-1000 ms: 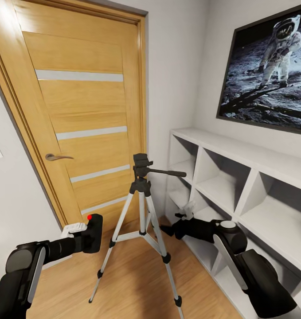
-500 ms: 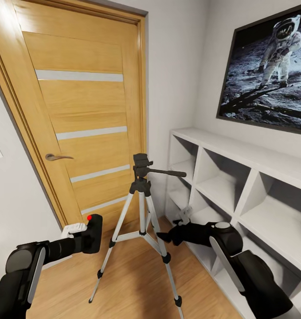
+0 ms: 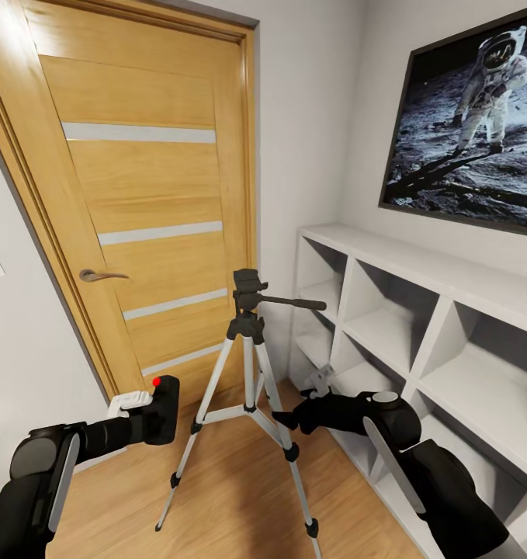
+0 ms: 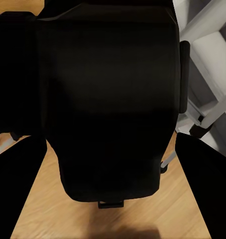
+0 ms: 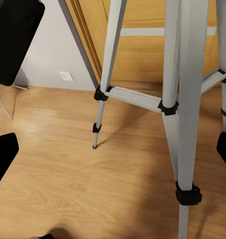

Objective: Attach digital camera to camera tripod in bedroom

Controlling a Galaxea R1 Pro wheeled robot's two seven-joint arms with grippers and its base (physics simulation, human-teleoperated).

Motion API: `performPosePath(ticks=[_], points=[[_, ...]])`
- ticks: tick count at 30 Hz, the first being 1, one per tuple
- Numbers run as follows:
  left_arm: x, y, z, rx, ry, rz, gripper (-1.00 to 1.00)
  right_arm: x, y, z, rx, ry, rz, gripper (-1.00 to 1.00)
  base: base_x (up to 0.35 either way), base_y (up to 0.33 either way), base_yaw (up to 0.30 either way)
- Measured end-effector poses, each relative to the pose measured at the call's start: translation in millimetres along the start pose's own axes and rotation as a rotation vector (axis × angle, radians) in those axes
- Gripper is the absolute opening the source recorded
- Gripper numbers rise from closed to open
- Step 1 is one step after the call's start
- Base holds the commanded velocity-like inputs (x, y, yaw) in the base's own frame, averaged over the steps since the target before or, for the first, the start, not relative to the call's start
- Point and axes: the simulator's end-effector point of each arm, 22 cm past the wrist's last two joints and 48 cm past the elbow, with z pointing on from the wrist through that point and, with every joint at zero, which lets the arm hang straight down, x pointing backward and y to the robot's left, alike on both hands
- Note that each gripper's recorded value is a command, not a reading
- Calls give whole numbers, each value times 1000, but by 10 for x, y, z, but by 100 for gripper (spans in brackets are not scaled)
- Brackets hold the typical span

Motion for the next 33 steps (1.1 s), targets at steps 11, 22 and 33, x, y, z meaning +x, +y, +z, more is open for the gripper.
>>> performPosePath(ticks=[11,22,33], points=[[19,10,-1,-3,3,0,-100,0,-138,-1,62,-1,0,100,146,0,0],[41,16,2,-4,6,-2,-100,3,-156,1,71,1,1,100,33,0,0],[38,12,-1,-1,6,-2,-100,97,-161,41,68,27,14,100,2,0,0]])
